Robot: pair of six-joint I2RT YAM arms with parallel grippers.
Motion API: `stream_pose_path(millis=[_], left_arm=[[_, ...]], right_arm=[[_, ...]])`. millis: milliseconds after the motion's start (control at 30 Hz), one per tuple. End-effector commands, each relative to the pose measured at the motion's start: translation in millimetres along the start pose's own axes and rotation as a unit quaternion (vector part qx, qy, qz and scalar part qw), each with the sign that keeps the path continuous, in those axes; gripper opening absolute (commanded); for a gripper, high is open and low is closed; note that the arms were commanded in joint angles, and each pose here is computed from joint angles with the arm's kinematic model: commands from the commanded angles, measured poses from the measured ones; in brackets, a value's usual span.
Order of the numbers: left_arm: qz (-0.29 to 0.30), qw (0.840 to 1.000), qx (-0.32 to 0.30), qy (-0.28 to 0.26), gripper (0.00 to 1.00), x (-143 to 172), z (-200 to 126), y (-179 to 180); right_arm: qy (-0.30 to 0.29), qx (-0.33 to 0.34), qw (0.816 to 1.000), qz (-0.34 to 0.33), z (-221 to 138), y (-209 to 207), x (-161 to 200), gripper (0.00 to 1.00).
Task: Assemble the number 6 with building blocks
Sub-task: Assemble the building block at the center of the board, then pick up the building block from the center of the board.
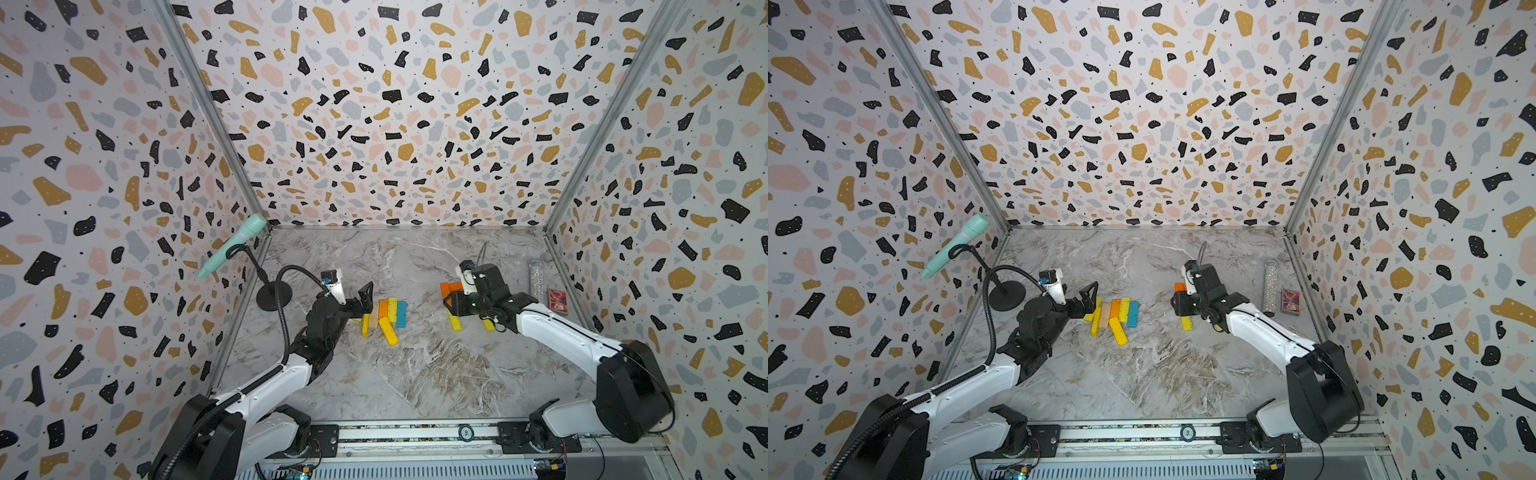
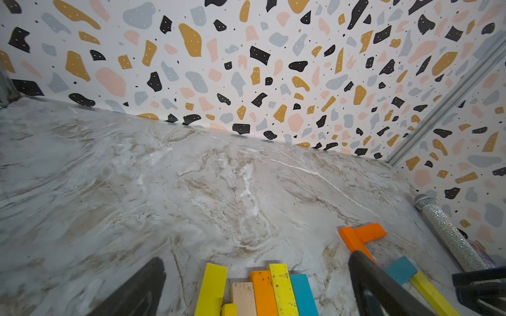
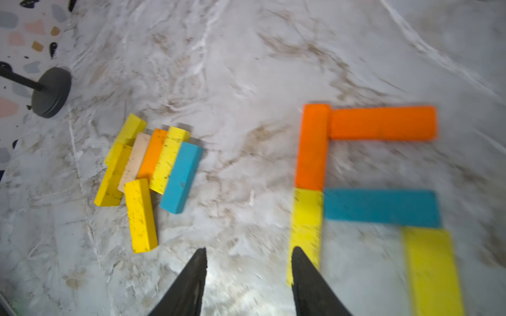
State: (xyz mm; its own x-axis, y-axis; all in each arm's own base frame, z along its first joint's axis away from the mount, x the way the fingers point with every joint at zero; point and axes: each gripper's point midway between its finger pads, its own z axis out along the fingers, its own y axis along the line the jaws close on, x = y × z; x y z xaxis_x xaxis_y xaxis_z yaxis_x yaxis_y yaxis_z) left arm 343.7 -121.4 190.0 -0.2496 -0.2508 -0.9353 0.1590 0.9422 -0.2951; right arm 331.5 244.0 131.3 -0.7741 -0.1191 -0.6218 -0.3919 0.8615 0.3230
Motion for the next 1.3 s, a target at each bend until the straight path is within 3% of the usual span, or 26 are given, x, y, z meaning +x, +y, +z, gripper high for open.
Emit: stream_pose_path(millis=[0,200,467,867,1267], left_arm=[[-0.006,0.998,-0.044,-0.045,0.99,-14.6,-9.9,18.1],[-0.011,0.995,-0.075,-0.068,0.99,-20.4,-20.1,31.2],[-0.024,0.991,-0.107,-0.083,0.99,-23.3,-28.0,44.6],[-0.025,0.993,-0.086,-0.075,1.00,-19.7,-22.3,37.3],[-0.028,0.993,-0.074,-0.086,1.00,-27.5,-28.0,33.1]], right_arm=[[-0.001,-0.005,0.999,-0.035,24.1,29.5,-13.1,0.55],[0.049,-0.046,0.994,-0.087,74.6,80.6,5.1,0.57],[0.086,-0.058,0.988,-0.118,86.5,116.2,44.5,0.58],[0.116,-0.011,0.984,-0.137,105.4,131.6,83.0,0.58],[0.129,0.035,0.978,-0.158,120.1,124.2,87.9,0.51]])
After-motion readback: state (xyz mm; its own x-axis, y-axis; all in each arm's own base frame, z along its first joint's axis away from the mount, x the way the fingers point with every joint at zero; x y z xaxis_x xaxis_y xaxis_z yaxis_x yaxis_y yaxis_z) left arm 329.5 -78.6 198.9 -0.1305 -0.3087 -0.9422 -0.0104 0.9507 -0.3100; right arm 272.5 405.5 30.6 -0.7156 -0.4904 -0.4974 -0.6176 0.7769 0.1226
